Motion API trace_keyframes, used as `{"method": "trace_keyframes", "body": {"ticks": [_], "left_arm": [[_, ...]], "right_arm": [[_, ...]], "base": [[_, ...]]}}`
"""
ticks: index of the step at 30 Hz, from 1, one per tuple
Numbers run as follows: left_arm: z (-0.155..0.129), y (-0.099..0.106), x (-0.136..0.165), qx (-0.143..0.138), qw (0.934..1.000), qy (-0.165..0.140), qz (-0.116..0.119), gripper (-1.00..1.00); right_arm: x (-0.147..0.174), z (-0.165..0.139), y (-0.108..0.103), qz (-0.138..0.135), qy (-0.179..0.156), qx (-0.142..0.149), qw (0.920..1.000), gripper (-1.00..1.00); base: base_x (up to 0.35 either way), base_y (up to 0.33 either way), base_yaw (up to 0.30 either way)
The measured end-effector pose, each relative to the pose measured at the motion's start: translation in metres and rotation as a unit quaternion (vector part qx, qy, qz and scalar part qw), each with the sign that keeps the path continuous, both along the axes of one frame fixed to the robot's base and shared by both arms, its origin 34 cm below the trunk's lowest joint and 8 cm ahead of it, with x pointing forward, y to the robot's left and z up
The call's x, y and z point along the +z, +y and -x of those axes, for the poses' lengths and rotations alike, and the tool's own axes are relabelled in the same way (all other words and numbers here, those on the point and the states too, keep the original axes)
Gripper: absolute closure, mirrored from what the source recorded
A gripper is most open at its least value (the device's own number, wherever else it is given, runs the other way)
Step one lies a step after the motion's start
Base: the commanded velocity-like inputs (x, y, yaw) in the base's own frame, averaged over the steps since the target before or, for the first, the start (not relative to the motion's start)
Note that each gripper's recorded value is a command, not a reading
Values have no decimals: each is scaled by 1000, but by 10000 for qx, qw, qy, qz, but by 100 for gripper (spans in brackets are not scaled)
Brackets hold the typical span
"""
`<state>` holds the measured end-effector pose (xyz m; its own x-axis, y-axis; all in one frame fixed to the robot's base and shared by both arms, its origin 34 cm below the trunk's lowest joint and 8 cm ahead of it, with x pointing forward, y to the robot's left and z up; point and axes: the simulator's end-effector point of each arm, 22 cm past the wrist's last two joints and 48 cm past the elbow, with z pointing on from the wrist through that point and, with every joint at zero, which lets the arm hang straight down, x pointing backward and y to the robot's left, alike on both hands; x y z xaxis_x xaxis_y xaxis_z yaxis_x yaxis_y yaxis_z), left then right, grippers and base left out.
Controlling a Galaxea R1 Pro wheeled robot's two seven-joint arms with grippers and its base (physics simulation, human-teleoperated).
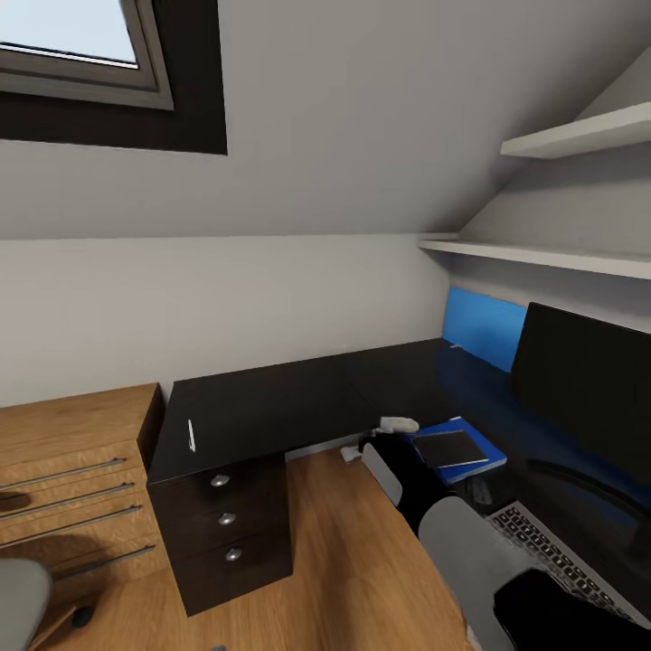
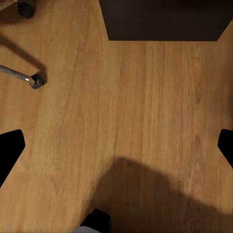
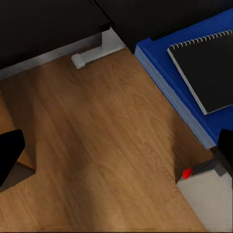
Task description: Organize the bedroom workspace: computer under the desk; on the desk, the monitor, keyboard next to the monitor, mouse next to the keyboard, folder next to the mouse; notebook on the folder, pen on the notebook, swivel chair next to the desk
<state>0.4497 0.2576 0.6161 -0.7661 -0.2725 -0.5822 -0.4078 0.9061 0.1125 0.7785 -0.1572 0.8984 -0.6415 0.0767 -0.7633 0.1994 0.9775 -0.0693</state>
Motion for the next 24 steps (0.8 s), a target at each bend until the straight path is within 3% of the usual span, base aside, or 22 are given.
{"method": "trace_keyframes", "body": {"ticks": [11,21,24], "left_arm": [[0,0,0,-1,10000,0,1,-100],[-1,-2,1,-20,10000,-36,-1,-100],[-8,0,7,14,9996,-270,-44,-100]], "right_arm": [[-30,16,0,-111,-232,-134,9996,-100],[-31,17,5,-42,-282,-32,9996,-100],[-32,17,5,-42,-282,-26,9996,-100]], "base": [[0,0,13],[0,0,260],[99,0,282]]}}
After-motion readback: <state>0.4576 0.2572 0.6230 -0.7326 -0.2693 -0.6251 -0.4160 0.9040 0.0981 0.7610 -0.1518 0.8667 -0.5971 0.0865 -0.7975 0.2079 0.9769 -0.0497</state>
